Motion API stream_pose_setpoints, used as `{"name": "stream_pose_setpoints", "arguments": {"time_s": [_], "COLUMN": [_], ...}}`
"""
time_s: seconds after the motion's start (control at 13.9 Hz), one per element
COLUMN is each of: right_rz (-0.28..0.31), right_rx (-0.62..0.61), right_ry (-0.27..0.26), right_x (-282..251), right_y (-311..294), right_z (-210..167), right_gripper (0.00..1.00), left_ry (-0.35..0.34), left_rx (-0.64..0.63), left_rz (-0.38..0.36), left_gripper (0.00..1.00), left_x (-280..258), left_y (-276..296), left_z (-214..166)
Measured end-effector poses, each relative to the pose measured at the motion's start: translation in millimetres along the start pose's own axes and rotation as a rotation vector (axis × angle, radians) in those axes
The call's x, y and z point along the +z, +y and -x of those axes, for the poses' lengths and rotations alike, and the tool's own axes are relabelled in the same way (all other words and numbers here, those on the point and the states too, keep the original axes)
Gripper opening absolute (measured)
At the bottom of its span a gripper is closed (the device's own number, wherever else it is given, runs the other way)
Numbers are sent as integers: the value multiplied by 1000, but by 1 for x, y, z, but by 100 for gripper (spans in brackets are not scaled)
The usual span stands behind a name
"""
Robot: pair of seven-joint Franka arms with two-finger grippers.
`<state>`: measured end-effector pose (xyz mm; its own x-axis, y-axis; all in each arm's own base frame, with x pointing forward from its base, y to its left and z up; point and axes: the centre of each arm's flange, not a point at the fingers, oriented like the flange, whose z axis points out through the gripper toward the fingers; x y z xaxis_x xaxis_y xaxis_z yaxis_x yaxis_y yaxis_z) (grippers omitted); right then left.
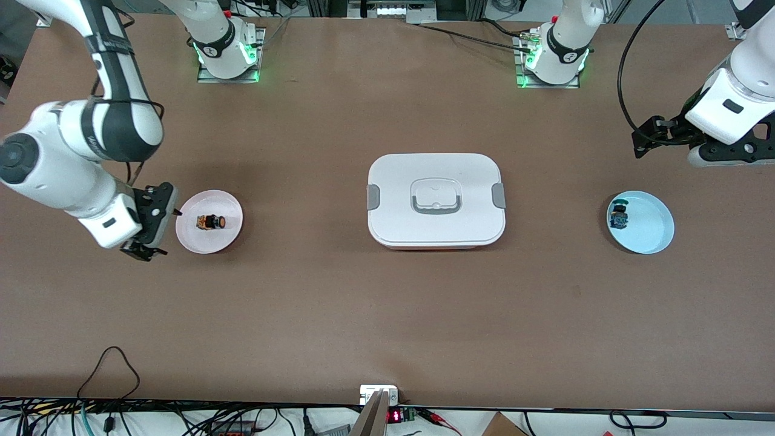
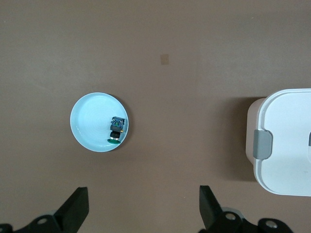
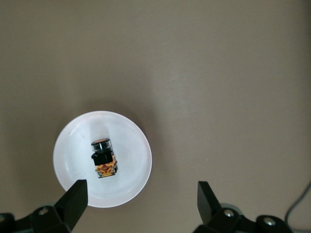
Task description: Transfer orange switch to right arm and place
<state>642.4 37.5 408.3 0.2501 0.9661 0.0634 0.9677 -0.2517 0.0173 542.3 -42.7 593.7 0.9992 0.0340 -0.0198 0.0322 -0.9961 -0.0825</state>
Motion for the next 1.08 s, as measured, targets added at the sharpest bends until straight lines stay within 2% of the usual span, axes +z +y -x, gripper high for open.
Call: {"name": "stream_pose_setpoints", "arguments": {"time_s": [0.22, 0.43, 0.79, 0.93, 1.08], "right_rz": [-31, -58, -199, -208, -161], "right_rx": [239, 544, 1031, 1134, 1145], "right_ry": [-11, -28, -42, -69, -96], "right_x": [-40, -64, -77, -86, -105], "right_y": [4, 0, -22, -31, -39], "right_z": [0, -1, -10, -18, -20], "right_gripper": [100, 100, 100, 100, 100], "left_ry": [-9, -6, -21, -22, -21], "left_rx": [0, 0, 0, 0, 0], "left_rz": [-1, -1, -3, -3, -3], "left_gripper": [100, 100, 100, 100, 100], "left_x": [1, -2, -2, -2, -2], "left_y": [0, 0, 0, 0, 0], "left_z": [1, 1, 3, 3, 3]}}
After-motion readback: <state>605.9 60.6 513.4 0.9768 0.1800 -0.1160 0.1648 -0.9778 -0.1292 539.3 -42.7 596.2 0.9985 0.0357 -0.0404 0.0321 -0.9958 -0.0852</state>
